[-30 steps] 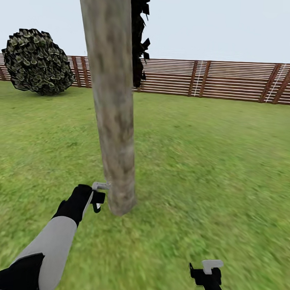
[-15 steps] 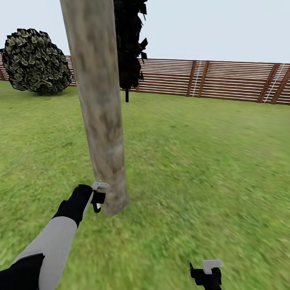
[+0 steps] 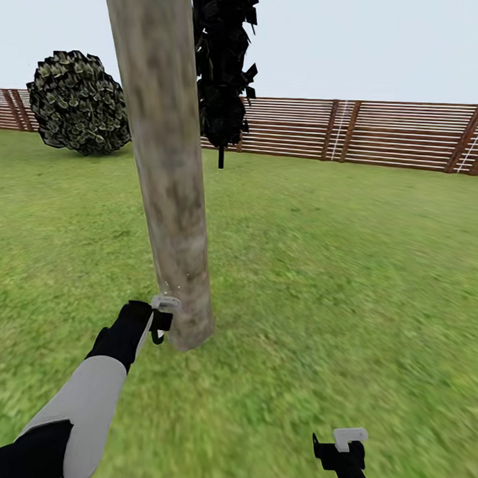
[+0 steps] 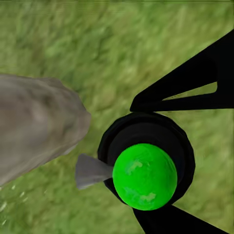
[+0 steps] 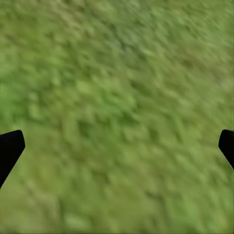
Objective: In the garden, pick up the pesticide atomizer on the floor and spray pesticide onto both trees until each tree trunk is fully covered.
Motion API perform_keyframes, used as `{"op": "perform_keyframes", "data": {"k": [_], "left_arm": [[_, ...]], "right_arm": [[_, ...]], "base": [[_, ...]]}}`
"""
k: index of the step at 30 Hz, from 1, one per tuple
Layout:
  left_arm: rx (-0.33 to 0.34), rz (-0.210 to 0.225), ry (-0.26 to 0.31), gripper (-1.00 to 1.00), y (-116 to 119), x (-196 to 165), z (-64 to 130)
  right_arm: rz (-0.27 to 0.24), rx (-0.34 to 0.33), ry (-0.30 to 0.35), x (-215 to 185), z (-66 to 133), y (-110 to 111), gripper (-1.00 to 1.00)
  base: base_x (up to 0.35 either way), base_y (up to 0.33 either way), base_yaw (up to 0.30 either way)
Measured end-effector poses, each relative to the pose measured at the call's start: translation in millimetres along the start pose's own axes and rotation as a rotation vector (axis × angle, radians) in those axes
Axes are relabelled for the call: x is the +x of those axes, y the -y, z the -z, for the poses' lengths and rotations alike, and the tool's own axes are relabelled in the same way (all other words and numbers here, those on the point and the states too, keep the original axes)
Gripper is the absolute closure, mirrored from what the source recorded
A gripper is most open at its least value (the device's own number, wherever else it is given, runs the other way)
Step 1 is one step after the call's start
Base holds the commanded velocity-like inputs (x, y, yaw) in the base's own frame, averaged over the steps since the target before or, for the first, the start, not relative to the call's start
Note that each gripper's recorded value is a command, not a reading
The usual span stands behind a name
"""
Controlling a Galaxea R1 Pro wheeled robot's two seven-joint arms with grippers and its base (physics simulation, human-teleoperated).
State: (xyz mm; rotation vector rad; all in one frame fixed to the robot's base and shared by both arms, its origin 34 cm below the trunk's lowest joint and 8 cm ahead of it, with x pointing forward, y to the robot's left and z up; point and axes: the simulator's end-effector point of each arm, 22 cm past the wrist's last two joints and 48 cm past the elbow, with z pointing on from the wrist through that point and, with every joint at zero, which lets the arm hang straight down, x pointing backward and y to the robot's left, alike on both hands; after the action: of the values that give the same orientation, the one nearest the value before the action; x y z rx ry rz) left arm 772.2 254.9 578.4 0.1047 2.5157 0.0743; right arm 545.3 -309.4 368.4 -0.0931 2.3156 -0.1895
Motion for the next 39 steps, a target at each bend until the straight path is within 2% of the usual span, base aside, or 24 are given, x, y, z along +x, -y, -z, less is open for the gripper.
{"op": "perform_keyframes", "data": {"k": [1, 2, 3, 5, 8, 10, 12, 14, 17, 21, 22, 25, 27, 29, 33, 35, 39], "left_arm": [[0.006, 0.003, 0.002, 1.0, 3.5, -0.9, 0.3], [0.033, -0.006, 0.017, 1.0, 22.5, -10.7, 3.3], [0.038, -0.015, 0.023, 1.0, 29.5, -15.1, 4.9], [0.038, -0.023, 0.026, 1.0, 31.9, -17.5, 5.8], [0.021, -0.028, 0.006, 1.0, 22.4, -8.7, 3.5], [-0.006, -0.029, -0.003, 1.0, 3.9, -3.4, 1.8], [-0.098, -0.028, -0.017, 1.0, -61.2, 6.0, 1.9], [-0.105, -0.024, -0.025, 1.0, -70.3, 11.2, 0.4], [-0.08, -0.02, -0.056, 1.0, -56.4, 33.3, -6.8], [-0.03, -0.027, -0.077, 1.0, -19.2, 49.5, -12.0], [-0.007, -0.025, -0.082, 1.0, -3.5, 54.2, -13.1], [0.001, -0.033, -0.086, 1.0, 6.4, 57.4, -13.5], [-0.016, -0.036, -0.093, 1.0, -3.9, 61.4, -14.2], [-0.054, -0.038, -0.114, 1.0, -30.4, 76.3, -15.9], [-0.1, -0.033, -0.154, 1.0, -66.8, 104.8, -17.5], [-0.102, -0.031, -0.163, 1.0, -69.2, 112.2, -18.2], [-0.076, -0.027, -0.184, 1.0, -55.2, 123.1, -22.0]], "right_arm": [[0.0, 0.0, 0.0, 0.0, 0.0, 0.1, -1.0], [0.0, 0.0, 0.0, 0.1, 0.1, 0.1, -1.0], [0.0, 0.0, 0.0, 0.1, 0.0, 0.0, -1.0], [0.0, 0.0, -0.001, 0.4, 0.1, -0.2, -1.0], [0.001, 0.0, -0.001, 0.4, 0.1, -0.1, -1.0], [0.001, -0.001, -0.001, 0.5, 0.1, -0.2, -1.0], [0.001, -0.001, -0.001, 0.5, 0.1, -0.1, -1.0], [0.001, -0.001, -0.001, 0.6, 0.1, -0.1, -1.0], [0.001, -0.001, -0.001, 0.7, 0.1, -0.1, -1.0], [0.001, 0.0, -0.001, 0.3, 0.2, 0.0, -1.0], [0.0, 0.0, -0.001, 0.4, 0.3, 0.1, -1.0], [0.0, 0.0, 0.0, 0.3, 0.3, 0.1, -1.0], [0.001, 0.0, 0.0, 0.3, 0.3, 0.0, -1.0], [0.001, 0.0, -0.001, 0.4, 0.2, -0.1, -1.0], [0.001, -0.002, -0.001, 0.6, 0.1, -0.5, -1.0], [0.001, -0.002, 0.0, 0.2, 0.0, -0.4, -1.0], [-0.001, -0.001, 0.0, -0.2, -0.1, -0.6, -1.0]], "base": [[0.002, -0.002, 0.002], [0.001, -0.001, 0.001], [0.0, 0.0, 0.0], [0.0, 0.0, 0.0], [0.0, 0.0, 0.0], [0.0, 0.0, 0.0], [0.0, 0.0, 0.0], [0.0, 0.0, 0.0], [0.014, -0.003, 0.0], [0.152, -0.136, 0.0], [0.196, -0.19, 0.0], [0.217, -0.191, 0.0], [0.249, -0.162, 0.0], [0.173, -0.063, 0.0], [0.034, -0.012, 0.0], [0.005, -0.002, 0.0], [0.001, 0.0, 0.178]]}}
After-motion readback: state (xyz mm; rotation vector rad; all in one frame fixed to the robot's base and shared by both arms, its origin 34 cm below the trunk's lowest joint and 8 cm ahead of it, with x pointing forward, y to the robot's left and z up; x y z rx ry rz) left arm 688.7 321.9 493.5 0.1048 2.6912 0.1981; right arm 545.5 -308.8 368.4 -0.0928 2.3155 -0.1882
